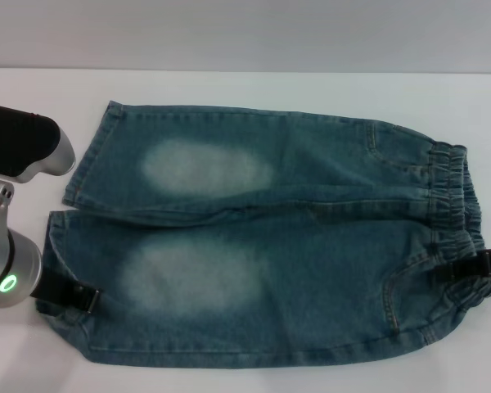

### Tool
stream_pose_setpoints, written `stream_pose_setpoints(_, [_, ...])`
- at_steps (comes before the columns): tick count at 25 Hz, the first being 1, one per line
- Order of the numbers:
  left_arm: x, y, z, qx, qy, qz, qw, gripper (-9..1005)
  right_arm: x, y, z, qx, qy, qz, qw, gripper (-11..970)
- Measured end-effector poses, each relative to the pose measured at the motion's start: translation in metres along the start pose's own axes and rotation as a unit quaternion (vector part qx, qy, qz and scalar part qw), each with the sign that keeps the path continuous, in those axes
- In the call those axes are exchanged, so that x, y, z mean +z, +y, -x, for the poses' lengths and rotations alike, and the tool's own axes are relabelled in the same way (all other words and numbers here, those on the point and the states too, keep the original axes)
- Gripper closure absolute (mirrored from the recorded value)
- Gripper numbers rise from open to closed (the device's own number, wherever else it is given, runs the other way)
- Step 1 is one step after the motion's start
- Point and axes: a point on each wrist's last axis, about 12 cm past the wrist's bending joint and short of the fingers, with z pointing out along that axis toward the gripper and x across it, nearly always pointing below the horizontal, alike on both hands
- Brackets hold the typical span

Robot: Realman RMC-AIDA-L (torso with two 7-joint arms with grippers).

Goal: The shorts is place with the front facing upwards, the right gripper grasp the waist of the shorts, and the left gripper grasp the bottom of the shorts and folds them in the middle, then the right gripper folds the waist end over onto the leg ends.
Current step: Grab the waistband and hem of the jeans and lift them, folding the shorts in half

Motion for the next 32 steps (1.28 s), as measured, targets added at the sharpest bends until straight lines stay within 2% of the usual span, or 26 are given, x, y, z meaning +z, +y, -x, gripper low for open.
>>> stream_pose_setpoints(2, [0.0, 0.0, 0.0, 0.0, 0.0, 0.0, 1.0, 955, 0.0, 0.0, 0.0, -0.002, 0.0, 0.0, 1.0, 515])
stream_pose_setpoints(13, [0.002, 0.001, 0.001, -0.002, -0.002, 0.001, 1.0, 953, -0.001, 0.001, 0.002, -0.008, 0.002, 0.002, 1.0, 726])
stream_pose_setpoints(17, [0.003, 0.002, 0.001, -0.002, -0.002, 0.001, 1.0, 952, 0.0, 0.003, 0.003, -0.011, 0.002, 0.004, 1.0, 941])
stream_pose_setpoints(23, [0.002, 0.003, 0.005, -0.005, -0.017, 0.001, 1.0, 951, -0.002, 0.004, 0.005, -0.007, -0.014, 0.018, 1.0, 947])
stream_pose_setpoints(25, [0.001, 0.006, 0.007, -0.008, -0.031, 0.003, 0.999, 950, -0.005, 0.002, 0.007, -0.002, -0.046, 0.04, 0.998, 948])
stream_pose_setpoints(27, [0.001, 0.011, 0.009, -0.012, -0.043, 0.005, 0.999, 950, -0.01, -0.002, 0.008, 0.011, -0.105, 0.09, 0.99, 948])
stream_pose_setpoints(29, [0.001, 0.027, 0.014, -0.029, -0.071, 0.013, 0.997, 950, -0.012, -0.009, 0.007, 0.04, -0.164, 0.148, 0.974, 948])
stream_pose_setpoints(31, [0.0, 0.035, 0.016, -0.039, -0.09, 0.018, 0.995, 949, -0.013, -0.018, 0.005, 0.073, -0.217, 0.199, 0.953, 948])
stream_pose_setpoints(32, [-0.002, 0.043, 0.02, -0.052, -0.12, 0.023, 0.991, 949, -0.013, -0.024, 0.004, 0.091, -0.244, 0.221, 0.94, 948])
